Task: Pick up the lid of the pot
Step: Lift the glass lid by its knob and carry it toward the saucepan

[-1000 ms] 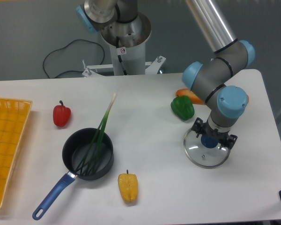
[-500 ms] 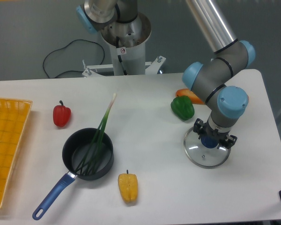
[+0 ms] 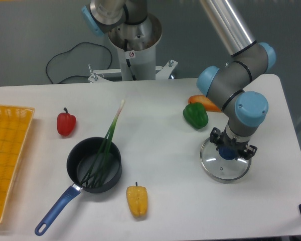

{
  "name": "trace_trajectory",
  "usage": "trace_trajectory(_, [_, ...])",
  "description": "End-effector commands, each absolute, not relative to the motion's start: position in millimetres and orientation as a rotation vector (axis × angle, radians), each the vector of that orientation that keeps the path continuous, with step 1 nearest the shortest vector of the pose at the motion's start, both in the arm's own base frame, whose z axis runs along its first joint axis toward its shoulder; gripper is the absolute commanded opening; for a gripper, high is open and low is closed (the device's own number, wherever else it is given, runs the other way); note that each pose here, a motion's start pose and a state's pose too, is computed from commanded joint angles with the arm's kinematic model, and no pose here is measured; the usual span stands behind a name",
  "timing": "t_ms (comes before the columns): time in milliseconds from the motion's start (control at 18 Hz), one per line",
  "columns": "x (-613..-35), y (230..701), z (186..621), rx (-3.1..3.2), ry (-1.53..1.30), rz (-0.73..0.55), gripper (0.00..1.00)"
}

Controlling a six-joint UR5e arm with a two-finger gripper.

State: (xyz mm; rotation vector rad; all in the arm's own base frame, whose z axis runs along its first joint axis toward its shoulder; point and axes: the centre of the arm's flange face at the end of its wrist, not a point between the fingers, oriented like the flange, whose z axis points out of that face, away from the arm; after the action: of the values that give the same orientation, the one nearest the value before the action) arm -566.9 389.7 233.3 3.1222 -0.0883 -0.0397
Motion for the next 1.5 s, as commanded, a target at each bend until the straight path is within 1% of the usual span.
trace_trajectory(222, [-563.0,403.7,250.2,3.119,-0.122,-0.036,0.59])
trace_trajectory(333, [-556.5,404.3,265.5,3.119,-0.131,-0.031,0.59])
trace_trajectory(611, [-525.7,420.7,297.8,3.106,-0.200,-0.010,0.58])
trace_trajectory(889, [-484.9,455.0,320.8,3.107,-0.301,-0.052,0.58])
trace_trajectory(1167, [-457.5,473.4,327.5,3.091,-0.340,-0.029,0.58])
trace_trajectory(1500, [-434.6,492.8,335.6,3.100,-0.348,-0.042,0.58])
